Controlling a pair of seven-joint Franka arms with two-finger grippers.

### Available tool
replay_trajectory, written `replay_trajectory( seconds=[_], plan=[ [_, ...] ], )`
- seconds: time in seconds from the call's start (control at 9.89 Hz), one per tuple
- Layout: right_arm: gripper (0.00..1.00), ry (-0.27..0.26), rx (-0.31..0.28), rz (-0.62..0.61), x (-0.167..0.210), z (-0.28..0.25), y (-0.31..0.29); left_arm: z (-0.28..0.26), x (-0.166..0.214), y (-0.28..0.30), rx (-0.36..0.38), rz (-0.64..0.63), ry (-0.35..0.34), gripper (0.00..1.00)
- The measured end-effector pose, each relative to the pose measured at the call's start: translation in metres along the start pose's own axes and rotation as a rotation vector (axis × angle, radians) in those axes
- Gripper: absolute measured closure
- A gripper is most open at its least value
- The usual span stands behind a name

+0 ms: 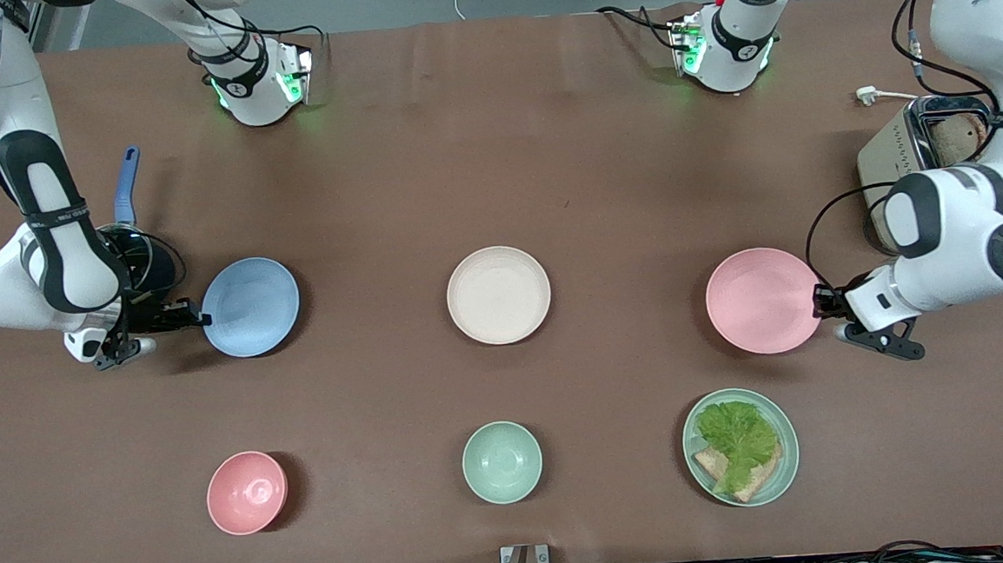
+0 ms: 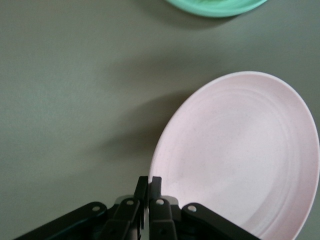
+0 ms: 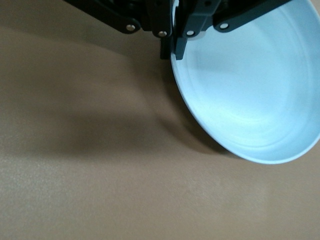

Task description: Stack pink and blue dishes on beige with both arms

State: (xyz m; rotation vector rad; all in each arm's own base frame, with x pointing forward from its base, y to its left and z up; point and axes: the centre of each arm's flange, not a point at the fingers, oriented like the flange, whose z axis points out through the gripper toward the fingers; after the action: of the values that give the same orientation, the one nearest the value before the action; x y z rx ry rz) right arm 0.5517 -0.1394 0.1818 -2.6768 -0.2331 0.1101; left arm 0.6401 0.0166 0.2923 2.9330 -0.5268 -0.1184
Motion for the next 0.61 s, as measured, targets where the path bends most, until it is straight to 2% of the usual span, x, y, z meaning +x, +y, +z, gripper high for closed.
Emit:
replay_trajectory(
  seconds=[0.1, 0.3, 0.4, 0.61],
  plan=[
    [0.96, -0.002, 0.023, 0.002, 0.006, -0.02, 0.004, -0.02, 0.013, 0.028, -0.017, -0.016, 0.002, 0.95],
    [0.96, -0.009, 0.084, 0.021, 0.018, -0.098, 0.012, -0.027, 0.039, 0.114, -0.054, -0.095, 0.007, 0.95],
    [0.96, -0.011, 0.077, 0.046, 0.026, -0.141, 0.008, -0.022, 0.048, 0.162, -0.062, -0.138, 0.002, 0.95],
    [0.96, -0.029, 0.013, 0.127, 0.046, -0.192, -0.027, -0.005, 0.06, 0.26, -0.061, -0.195, 0.019, 0.95]
  ],
)
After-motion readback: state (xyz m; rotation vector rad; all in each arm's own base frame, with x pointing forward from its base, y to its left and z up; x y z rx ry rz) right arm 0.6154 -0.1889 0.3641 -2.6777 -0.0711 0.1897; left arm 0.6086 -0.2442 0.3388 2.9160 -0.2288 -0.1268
